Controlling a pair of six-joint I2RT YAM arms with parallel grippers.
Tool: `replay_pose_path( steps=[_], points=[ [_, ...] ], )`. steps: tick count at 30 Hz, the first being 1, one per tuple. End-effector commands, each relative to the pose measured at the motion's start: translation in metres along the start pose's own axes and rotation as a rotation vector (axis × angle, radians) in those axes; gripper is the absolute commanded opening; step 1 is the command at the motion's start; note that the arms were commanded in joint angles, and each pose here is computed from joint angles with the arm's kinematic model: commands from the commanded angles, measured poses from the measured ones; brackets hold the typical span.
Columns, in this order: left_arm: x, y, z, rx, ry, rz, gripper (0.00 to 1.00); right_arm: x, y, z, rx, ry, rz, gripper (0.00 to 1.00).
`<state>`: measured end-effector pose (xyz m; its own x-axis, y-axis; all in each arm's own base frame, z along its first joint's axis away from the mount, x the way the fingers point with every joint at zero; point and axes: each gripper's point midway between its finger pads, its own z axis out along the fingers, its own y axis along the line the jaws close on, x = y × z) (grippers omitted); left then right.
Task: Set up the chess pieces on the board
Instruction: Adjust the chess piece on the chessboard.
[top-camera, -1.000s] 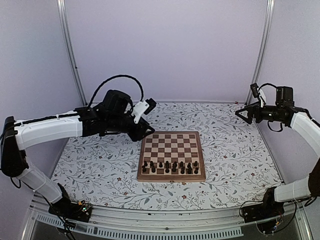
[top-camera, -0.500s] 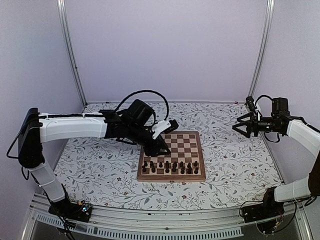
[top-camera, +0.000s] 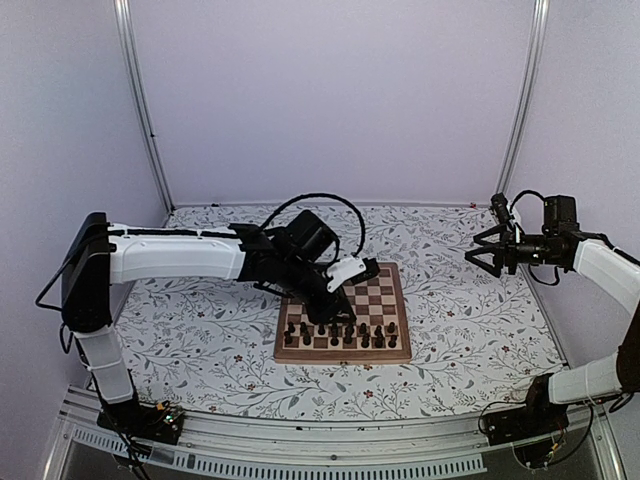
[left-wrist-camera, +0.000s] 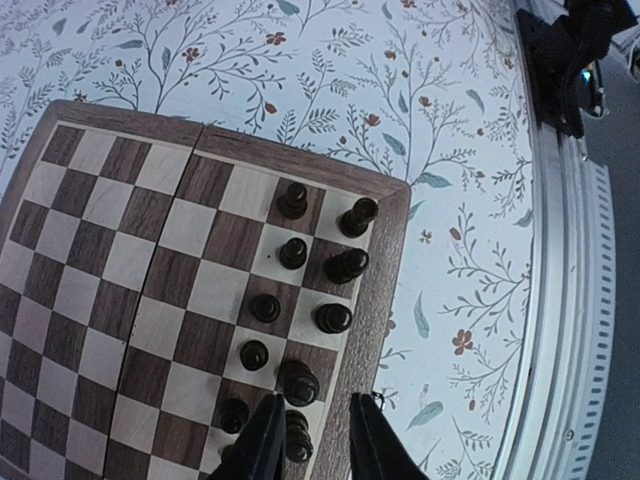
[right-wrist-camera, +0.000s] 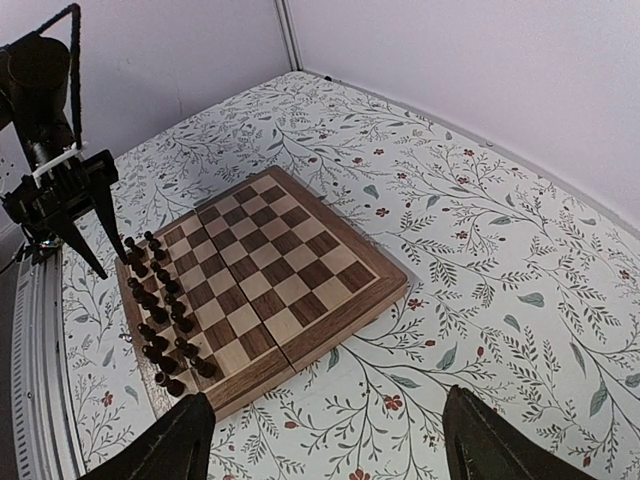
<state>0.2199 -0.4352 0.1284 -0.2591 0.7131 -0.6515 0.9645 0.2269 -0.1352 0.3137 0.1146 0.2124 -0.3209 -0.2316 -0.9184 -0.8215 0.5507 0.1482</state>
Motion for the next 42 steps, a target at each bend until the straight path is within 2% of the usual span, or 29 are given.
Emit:
replay_pose_path(
  steps=[1,15,26,42],
  points=[
    [0.001,-0.007,0.007,-0.001,0.035,0.021,0.28,-0.002,0.006,-0.002,-0.016,-0.009,-0.021,0.82],
    [0.012,-0.006,0.023,0.004,0.09,0.022,0.33,-0.001,0.005,-0.001,-0.015,-0.004,-0.023,0.81],
    [0.016,-0.01,0.03,0.025,0.112,0.025,0.25,0.002,0.004,-0.001,-0.016,0.001,-0.018,0.81],
    [0.024,-0.01,0.039,0.032,0.141,0.024,0.21,0.003,0.004,0.0,-0.019,0.004,-0.015,0.8]
  ],
)
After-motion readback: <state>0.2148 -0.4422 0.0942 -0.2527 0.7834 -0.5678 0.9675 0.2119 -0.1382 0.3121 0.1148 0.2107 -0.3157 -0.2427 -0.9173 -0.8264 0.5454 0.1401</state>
